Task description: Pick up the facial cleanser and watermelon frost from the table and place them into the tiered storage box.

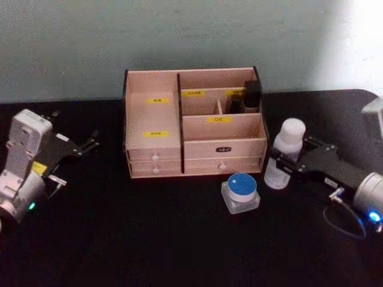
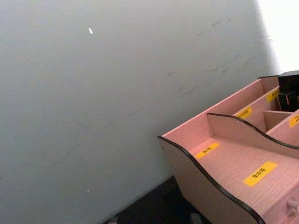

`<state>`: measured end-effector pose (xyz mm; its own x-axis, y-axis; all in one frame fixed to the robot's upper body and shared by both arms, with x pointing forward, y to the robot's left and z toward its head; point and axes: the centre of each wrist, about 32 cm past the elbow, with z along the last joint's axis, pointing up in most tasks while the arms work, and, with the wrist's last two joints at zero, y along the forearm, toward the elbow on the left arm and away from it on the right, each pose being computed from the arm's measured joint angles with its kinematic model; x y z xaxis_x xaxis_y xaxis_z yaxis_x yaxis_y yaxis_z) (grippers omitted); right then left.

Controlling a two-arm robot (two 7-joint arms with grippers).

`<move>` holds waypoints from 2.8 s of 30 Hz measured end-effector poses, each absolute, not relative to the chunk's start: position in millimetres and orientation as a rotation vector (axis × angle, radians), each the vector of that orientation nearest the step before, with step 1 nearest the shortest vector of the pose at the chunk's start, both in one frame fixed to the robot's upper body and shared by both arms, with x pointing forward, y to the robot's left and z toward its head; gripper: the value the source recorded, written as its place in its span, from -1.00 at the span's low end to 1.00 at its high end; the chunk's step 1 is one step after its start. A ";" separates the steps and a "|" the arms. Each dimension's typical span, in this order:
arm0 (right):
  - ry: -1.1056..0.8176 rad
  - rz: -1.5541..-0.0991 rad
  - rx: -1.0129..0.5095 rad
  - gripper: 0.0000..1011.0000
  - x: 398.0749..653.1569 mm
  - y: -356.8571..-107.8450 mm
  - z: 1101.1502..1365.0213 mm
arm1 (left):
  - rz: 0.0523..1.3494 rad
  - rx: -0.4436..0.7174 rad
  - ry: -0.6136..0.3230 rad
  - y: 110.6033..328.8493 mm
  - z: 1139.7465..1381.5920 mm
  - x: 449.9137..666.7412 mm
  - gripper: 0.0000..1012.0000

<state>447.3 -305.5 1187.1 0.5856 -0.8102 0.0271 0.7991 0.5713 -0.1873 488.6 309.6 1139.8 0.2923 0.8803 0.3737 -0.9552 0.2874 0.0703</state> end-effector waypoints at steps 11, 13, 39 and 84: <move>0.068 -0.917 -0.131 0.17 456.5 -306.0 1222.0 | 1.248 0.304 -0.285 309.7 1139.8 488.6 0.98; 0.060 -0.911 -0.127 0.17 462.1 -302.7 1226.6 | 1.248 0.305 -0.285 309.7 1139.8 488.6 0.98; -0.004 -0.899 -0.131 0.17 544.6 -244.4 1249.4 | 1.248 0.304 -0.285 309.7 1139.8 488.6 0.98; 0.018 -0.902 -0.136 0.17 593.0 -199.9 1232.6 | 1.248 0.304 -0.285 309.7 1139.8 488.6 0.98</move>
<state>593.0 -199.9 1232.6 0.6205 -0.7831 0.0419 0.7809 0.6119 -0.1257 488.6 309.7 1139.8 0.2922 0.8803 0.3737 -0.9553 0.2873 0.0703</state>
